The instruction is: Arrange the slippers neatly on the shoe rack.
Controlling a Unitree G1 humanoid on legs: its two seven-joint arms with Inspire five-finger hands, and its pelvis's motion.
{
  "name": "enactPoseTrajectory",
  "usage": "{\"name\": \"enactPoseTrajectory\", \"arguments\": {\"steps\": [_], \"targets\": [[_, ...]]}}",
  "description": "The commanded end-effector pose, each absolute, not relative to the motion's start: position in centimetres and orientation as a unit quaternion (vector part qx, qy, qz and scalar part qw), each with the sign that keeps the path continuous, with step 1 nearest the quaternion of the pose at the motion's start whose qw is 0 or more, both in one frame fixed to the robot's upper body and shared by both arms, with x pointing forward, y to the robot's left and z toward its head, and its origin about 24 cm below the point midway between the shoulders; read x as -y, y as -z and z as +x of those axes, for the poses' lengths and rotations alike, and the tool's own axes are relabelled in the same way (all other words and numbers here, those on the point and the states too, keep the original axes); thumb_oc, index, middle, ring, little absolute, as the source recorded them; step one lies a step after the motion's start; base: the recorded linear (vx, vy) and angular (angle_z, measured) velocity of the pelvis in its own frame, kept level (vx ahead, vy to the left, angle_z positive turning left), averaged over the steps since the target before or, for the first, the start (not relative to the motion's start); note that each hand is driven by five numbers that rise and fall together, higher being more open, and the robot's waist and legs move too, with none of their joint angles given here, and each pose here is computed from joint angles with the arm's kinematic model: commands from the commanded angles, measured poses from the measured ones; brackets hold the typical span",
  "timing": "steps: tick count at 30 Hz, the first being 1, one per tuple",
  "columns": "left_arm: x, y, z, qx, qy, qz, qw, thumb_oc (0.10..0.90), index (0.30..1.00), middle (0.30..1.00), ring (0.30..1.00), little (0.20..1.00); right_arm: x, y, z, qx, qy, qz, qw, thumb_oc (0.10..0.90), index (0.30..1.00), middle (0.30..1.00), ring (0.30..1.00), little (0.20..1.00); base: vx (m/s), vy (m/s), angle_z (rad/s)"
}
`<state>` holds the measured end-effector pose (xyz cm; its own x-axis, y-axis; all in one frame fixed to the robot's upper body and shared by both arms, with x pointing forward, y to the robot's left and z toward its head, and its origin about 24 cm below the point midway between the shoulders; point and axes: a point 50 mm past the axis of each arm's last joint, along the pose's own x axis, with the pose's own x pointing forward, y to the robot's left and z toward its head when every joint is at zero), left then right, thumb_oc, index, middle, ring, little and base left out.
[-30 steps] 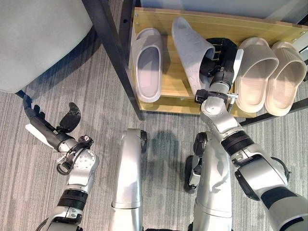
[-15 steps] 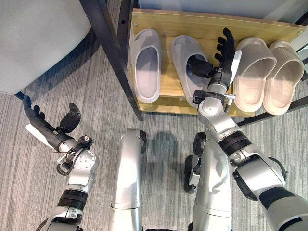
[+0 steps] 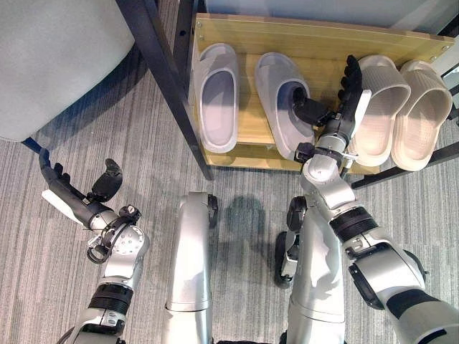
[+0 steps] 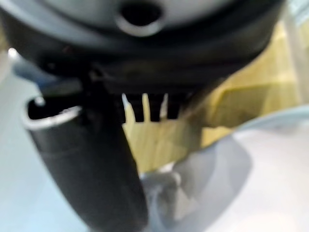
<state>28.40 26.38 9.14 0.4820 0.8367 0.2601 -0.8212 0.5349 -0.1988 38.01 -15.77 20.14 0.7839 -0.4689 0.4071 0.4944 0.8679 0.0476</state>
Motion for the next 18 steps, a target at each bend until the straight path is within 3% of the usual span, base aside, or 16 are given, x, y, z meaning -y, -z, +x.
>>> {"name": "enactPoseTrajectory", "arguments": {"steps": [1,18], "targets": [[-26.9,-11.4,28.0,0.236,-0.478,-0.002,0.846,0.8,0.9,0.9,0.9,0.9,14.6,-27.0,35.8,0.38,0.223,0.018,0.897,0.8,0.9,0.9,0.9,0.9,0.0,0.0,0.0],[-26.6,-10.9,27.6,0.234,-0.458,0.033,0.857,0.8,0.9,0.9,0.9,0.9,16.1,-28.2,32.7,0.471,0.234,-0.073,0.848,0.8,0.9,0.9,0.9,0.9,0.0,-0.001,0.0]]}}
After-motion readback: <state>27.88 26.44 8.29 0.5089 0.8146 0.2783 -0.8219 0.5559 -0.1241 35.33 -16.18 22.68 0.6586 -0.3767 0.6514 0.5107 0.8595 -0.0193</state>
